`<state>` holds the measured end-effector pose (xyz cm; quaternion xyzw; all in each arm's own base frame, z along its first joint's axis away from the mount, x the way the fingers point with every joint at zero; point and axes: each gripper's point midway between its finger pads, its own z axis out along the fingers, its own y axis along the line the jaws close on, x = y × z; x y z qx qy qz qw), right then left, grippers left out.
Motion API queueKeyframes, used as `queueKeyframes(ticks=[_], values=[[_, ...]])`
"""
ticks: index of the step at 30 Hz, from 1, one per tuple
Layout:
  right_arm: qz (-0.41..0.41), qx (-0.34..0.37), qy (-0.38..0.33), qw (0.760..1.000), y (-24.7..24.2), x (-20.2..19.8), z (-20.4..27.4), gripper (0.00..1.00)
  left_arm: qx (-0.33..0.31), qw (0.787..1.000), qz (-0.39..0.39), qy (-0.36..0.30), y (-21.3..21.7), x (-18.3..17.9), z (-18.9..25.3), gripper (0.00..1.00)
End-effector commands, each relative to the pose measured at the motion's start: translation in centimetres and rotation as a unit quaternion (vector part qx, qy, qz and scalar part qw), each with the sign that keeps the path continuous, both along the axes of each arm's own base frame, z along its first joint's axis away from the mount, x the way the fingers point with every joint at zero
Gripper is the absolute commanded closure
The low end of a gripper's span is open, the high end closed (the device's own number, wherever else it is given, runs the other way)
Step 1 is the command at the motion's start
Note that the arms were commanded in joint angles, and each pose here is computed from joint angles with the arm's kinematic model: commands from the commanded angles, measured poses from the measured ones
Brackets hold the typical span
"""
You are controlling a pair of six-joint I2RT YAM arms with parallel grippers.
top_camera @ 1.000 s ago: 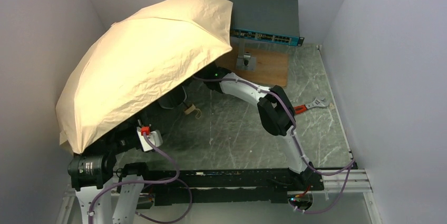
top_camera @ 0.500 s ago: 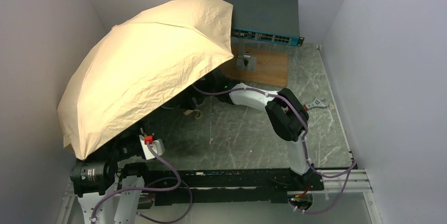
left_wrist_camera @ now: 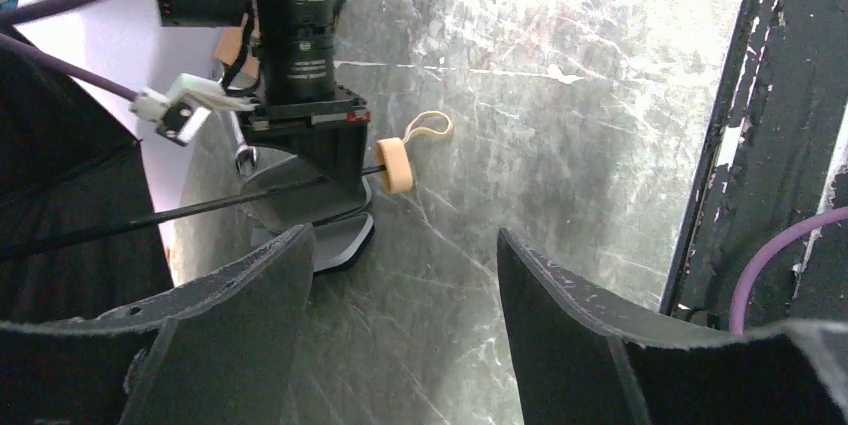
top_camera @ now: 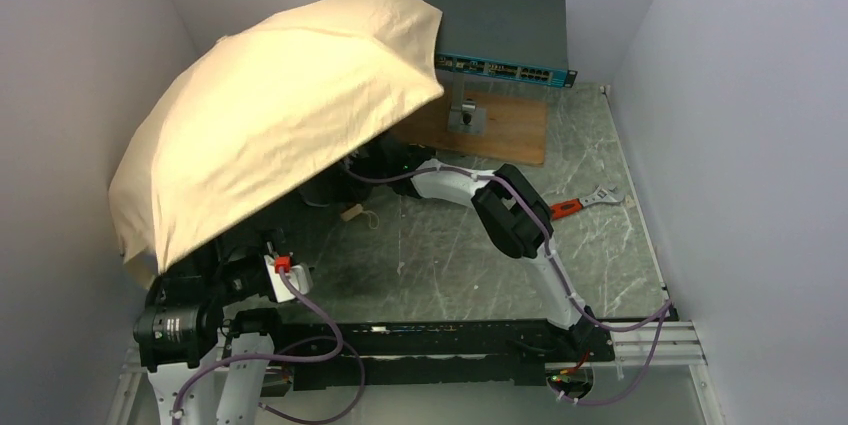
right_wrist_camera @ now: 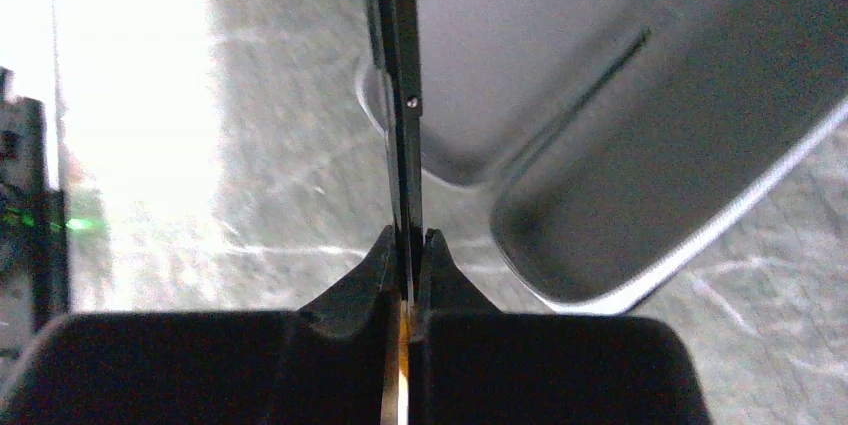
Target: Open the umbrella
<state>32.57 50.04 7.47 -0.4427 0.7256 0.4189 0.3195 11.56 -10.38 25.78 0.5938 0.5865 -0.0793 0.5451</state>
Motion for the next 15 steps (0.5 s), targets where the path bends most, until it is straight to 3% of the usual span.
queueKeyframes(ticks=[1, 6, 12, 15], values=[[-0.020, 0.100, -0.029, 0.994, 2.4, 2.1, 10.4, 1.00, -0.008, 1.000, -0.002, -0.012, -0.2, 0.6, 1.4, 0.29], [-0.032, 0.165, -0.025, 0.985, 2.2, 3.8, 18.1, 1.00, -0.015, 1.000, 0.002, -0.014, -0.2, 0.9, 1.9, 0.29], [-0.020, 0.174, -0.013, 0.984, 0.8, 6.9, 18.9, 1.00, -0.016, 1.000, 0.001, -0.019, -0.2, 1.1, 2.1, 0.29], [-0.036, 0.178, -0.044, 0.982, -0.5, 9.6, 19.4, 1.00, -0.017, 1.000, 0.003, -0.016, -0.2, 1.1, 2.1, 0.28]])
